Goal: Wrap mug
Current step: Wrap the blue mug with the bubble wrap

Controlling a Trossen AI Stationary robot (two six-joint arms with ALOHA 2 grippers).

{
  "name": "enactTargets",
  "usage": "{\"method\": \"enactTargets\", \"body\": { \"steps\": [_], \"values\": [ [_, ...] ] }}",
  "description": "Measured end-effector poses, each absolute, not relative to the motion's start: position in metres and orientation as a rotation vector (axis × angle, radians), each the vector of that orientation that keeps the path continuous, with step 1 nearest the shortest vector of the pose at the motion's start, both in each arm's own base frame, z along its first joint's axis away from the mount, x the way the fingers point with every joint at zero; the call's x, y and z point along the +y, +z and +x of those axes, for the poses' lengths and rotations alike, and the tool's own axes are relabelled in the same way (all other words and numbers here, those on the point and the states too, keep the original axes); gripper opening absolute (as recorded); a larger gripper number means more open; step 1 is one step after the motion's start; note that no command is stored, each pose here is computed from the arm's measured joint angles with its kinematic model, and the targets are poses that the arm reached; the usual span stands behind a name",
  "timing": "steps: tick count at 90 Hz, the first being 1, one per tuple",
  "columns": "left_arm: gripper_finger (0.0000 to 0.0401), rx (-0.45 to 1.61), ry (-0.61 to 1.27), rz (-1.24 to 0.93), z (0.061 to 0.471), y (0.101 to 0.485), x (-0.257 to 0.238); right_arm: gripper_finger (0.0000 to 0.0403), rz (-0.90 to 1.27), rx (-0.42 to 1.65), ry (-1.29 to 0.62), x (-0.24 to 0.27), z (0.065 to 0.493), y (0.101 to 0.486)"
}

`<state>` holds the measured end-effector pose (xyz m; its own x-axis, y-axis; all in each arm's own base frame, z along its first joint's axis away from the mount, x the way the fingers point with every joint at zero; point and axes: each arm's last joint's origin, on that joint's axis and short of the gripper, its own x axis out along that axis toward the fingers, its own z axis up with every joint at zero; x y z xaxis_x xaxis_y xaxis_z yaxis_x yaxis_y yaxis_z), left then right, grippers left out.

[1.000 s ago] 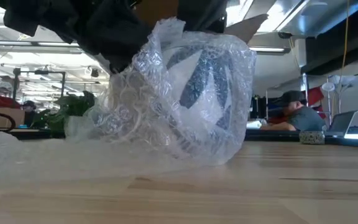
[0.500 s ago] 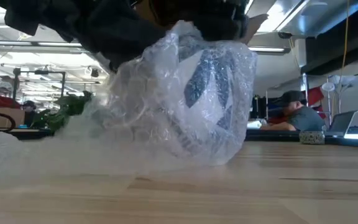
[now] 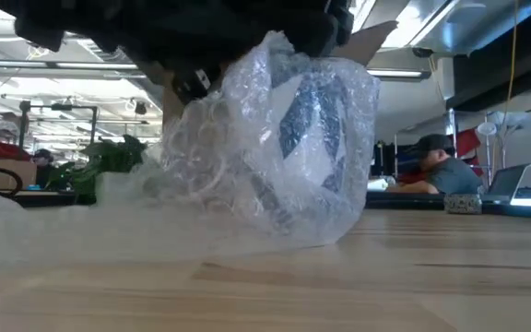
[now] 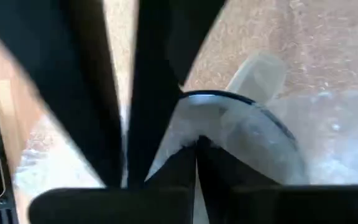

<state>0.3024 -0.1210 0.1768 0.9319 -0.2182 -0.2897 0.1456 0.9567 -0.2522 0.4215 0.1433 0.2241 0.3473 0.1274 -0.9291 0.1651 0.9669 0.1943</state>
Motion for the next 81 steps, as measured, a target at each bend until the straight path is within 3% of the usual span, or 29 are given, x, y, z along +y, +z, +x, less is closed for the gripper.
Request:
{"method": "enactTargets", "body": {
  "steps": [56, 81],
  "values": [
    [0.0, 0.366, -0.161, -0.247, 0.31, 0.16, -0.116, 0.0, 0.28, 1.284, -0.083, 0.162, 0.405, 0.271],
    [0.0, 0.331, -0.175, -0.237, 0.309, 0.163, -0.12, 0.0, 0.074, 1.237, -0.33, 0.149, 0.4, 0.27]
  ]
}}
